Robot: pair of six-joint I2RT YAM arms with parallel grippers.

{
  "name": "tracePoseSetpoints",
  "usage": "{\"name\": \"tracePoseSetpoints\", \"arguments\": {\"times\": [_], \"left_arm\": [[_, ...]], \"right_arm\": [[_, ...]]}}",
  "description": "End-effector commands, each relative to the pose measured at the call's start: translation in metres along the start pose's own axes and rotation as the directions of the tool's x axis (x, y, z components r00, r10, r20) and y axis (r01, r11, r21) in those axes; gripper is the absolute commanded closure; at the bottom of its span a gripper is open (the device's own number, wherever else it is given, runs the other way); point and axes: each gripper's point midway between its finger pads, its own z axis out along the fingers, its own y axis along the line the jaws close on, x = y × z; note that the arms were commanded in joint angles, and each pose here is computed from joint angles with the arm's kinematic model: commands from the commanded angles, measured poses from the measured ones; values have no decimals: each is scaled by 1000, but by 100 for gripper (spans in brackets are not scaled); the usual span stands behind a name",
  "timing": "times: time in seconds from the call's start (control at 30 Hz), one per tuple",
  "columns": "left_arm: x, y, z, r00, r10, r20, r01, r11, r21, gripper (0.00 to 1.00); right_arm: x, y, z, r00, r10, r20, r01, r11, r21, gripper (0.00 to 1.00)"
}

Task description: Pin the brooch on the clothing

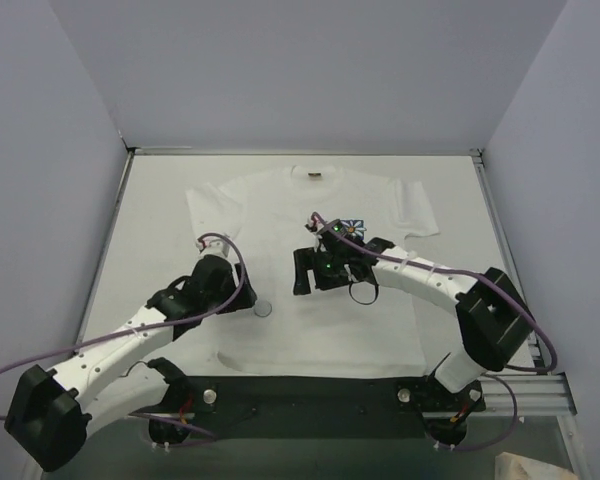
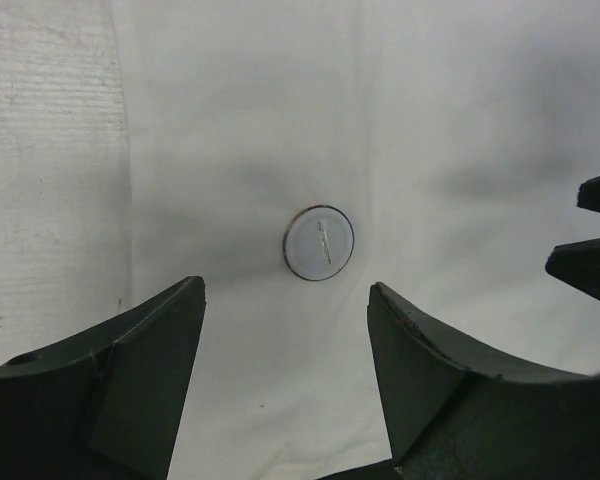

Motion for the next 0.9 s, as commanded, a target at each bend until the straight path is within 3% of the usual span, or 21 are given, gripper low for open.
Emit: {"name": "tracePoseSetpoints", "arguments": {"times": [0.0, 0.2, 0.47, 0.87], "left_arm": [[-3, -26, 5, 997, -47, -59, 61, 961, 269, 27], [12, -26, 22, 981, -88, -171, 143, 927, 346, 42], [8, -21, 36, 978, -117, -173, 174, 914, 368, 51], [14, -12, 47, 975, -131, -180, 190, 911, 367, 57]], "right_arm": [[-16, 43, 26, 999, -2, -34, -3, 988, -153, 38], [-7, 64, 53, 992, 7, -124, -30, 982, -186, 48], [-8, 77, 67, 987, 21, -160, -53, 978, -202, 60], [7, 81, 83, 975, 33, -221, -73, 982, -174, 75]]}}
